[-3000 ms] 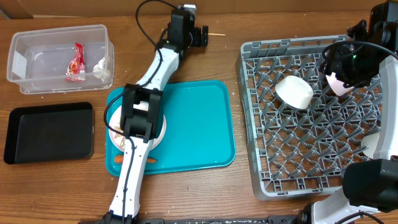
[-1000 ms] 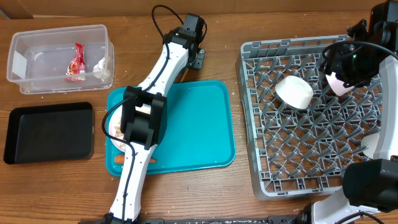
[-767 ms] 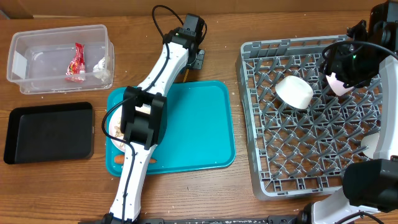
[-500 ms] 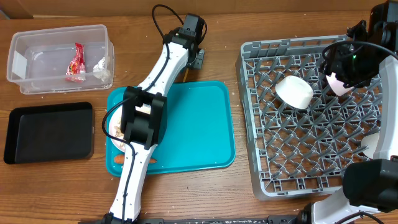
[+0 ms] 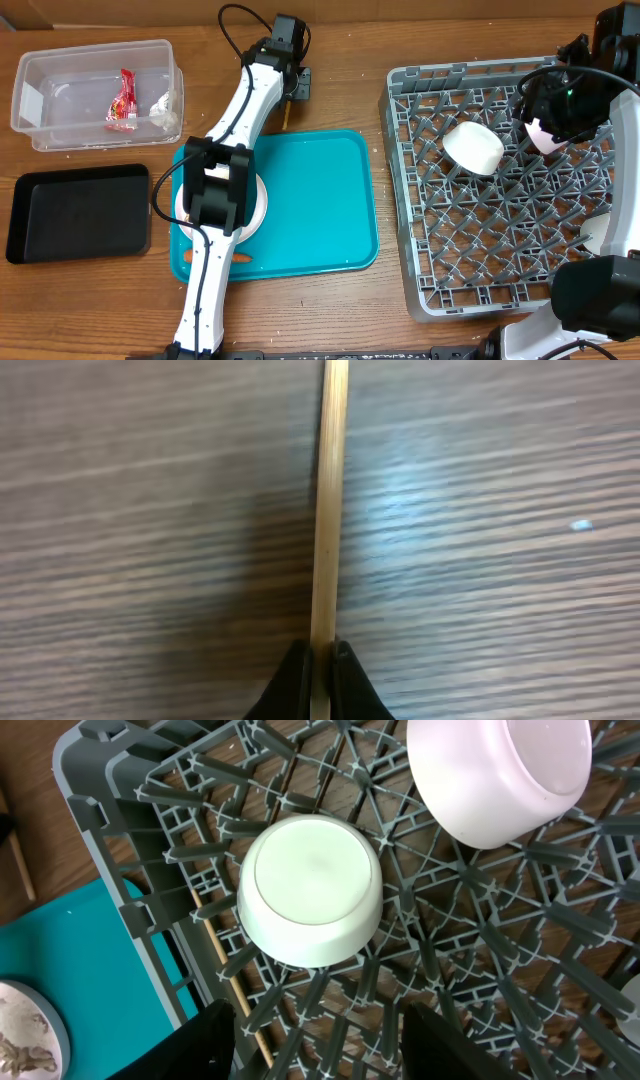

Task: Sort waste into correct bins and load items into the dishwasher
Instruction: 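Carry the chopstick onto the teal tray with the left gripper and release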

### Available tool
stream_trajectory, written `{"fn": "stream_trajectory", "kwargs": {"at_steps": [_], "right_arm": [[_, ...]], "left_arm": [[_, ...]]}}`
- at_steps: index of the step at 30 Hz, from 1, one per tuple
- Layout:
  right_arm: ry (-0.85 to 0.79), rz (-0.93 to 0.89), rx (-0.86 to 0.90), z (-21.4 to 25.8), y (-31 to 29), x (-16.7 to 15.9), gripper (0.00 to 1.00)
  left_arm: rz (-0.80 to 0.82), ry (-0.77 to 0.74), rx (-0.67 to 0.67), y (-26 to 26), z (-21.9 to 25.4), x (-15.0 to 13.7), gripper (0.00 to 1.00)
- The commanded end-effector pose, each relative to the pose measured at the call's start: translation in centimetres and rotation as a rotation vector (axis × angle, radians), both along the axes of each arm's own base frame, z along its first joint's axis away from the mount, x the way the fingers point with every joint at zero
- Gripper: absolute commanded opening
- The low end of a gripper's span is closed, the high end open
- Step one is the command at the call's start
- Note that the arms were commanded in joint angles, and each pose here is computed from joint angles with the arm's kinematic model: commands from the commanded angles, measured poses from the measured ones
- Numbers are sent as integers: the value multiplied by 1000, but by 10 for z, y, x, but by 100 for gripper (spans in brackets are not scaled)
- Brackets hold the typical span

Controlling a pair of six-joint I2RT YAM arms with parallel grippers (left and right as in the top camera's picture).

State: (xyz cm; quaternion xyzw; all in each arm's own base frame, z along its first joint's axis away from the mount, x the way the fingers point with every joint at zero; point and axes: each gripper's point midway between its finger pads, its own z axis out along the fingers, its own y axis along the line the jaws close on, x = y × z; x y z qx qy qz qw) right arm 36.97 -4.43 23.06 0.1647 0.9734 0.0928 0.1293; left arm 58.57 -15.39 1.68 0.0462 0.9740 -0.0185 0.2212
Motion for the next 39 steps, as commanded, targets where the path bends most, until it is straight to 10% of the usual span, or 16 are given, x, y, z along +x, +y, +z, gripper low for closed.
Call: {"fn": "stream_trajectory", "kwargs": {"at_steps": [1,11,21,27,39], "right_arm": [[-16,1,-13,5,-2,3,56],[-15,1,-13,5,-2,2,56],[-16,1,-13,5,-2,3,56],[-19,2,-14,5,-2,3,56],[-11,2,-13,5,-2,1,56]], "left_arm": [[-15,3,-61,-15,18,2,4],[-31,104,-100,-18,54,-26,4],[-14,606,-219,-40,49,-145,4],[-52,679,-284,-65,55,-165,4],[-96,673,-223,-80,52,-175,34]]}}
